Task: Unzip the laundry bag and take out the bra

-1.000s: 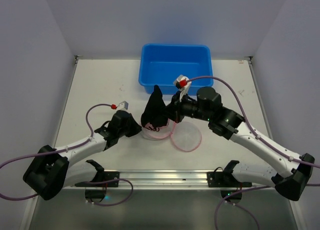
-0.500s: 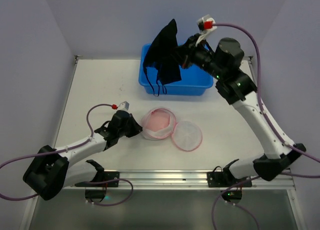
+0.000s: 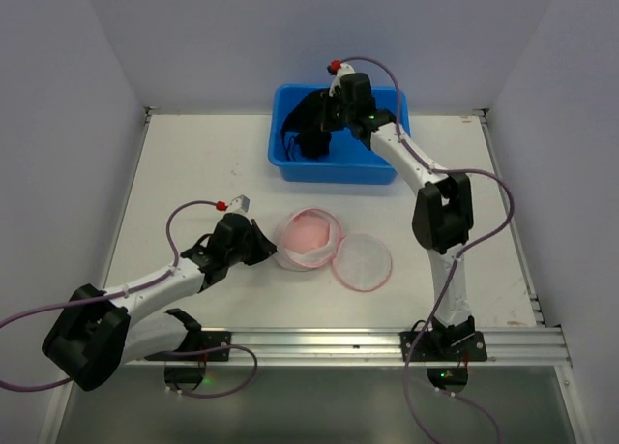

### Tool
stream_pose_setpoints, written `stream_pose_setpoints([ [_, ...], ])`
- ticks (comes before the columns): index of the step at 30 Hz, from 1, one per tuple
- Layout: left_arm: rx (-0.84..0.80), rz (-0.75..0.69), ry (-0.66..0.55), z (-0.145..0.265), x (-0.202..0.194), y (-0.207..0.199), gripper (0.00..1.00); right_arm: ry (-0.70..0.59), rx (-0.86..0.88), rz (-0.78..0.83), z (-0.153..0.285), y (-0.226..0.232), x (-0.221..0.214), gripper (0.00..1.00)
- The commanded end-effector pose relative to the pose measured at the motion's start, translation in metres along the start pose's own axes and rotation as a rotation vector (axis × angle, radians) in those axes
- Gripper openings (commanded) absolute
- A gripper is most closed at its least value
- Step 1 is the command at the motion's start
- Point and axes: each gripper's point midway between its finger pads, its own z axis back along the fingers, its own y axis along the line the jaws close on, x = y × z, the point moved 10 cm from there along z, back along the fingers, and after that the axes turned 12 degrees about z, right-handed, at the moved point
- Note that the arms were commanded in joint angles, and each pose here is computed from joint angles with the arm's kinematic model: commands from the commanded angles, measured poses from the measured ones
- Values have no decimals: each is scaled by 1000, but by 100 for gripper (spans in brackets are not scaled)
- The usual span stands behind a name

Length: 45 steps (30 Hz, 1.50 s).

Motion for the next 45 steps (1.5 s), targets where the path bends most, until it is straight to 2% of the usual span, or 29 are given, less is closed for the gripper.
stream_pose_setpoints([
  [1, -26, -4, -2, 3, 1, 1, 1, 6, -26, -29, -13, -1, 3, 0],
  [3, -27, -5, -3, 3, 1, 1, 1, 96, -16, -66, -31, -3, -22, 0],
  [7, -24, -10, -3, 2, 0, 2, 1, 174, 9, -75, -48, -4, -42, 10],
  [11, -33, -7, 5, 1, 0, 1, 1, 196, 20, -67, -48, -5, -44, 46],
  [12, -32, -5, 7, 0, 0, 1, 1, 175, 22, -61, -41, -2, -35, 62],
  [15, -37, -5, 3, 1, 1, 0, 2, 134, 27, -42, -22, 1, -18, 79],
  [16, -38, -5, 2, 2, 1, -1, 2, 83, 34, -32, -3, 6, 3, 81],
  [18, -41, -6, -2, 2, 1, -2, 2, 57, 41, -14, 17, 9, 14, 87],
  [19, -43, -5, 1, 2, 1, -2, 2, 3, 47, 0, 43, 15, 34, 88],
  [22, -46, -3, 0, 2, 2, -3, 2, -15, 61, 27, 75, 26, 38, 93],
  [23, -45, -1, 2, 1, 1, -3, 2, -33, 55, 48, 97, 30, 41, 98],
  [27, -52, -1, 0, 3, 2, -5, 2, -42, 50, 98, 149, 49, 27, 99],
  [31, -50, -1, -1, 4, 3, -5, 2, -20, 84, 157, 184, 86, -17, 96],
  [32, -50, -1, -1, 4, 3, -5, 2, 20, 91, 163, 185, 90, -40, 93],
  [34, -48, -1, -3, 4, 3, -5, 2, 19, 143, 180, 199, 110, -53, 89],
  [38, -49, -1, -4, 5, 2, -5, 2, 122, 151, 208, 195, 131, -99, 86],
  [45, -59, 7, 0, 7, 1, -5, 2, 250, 180, 218, 154, 142, -161, 82],
])
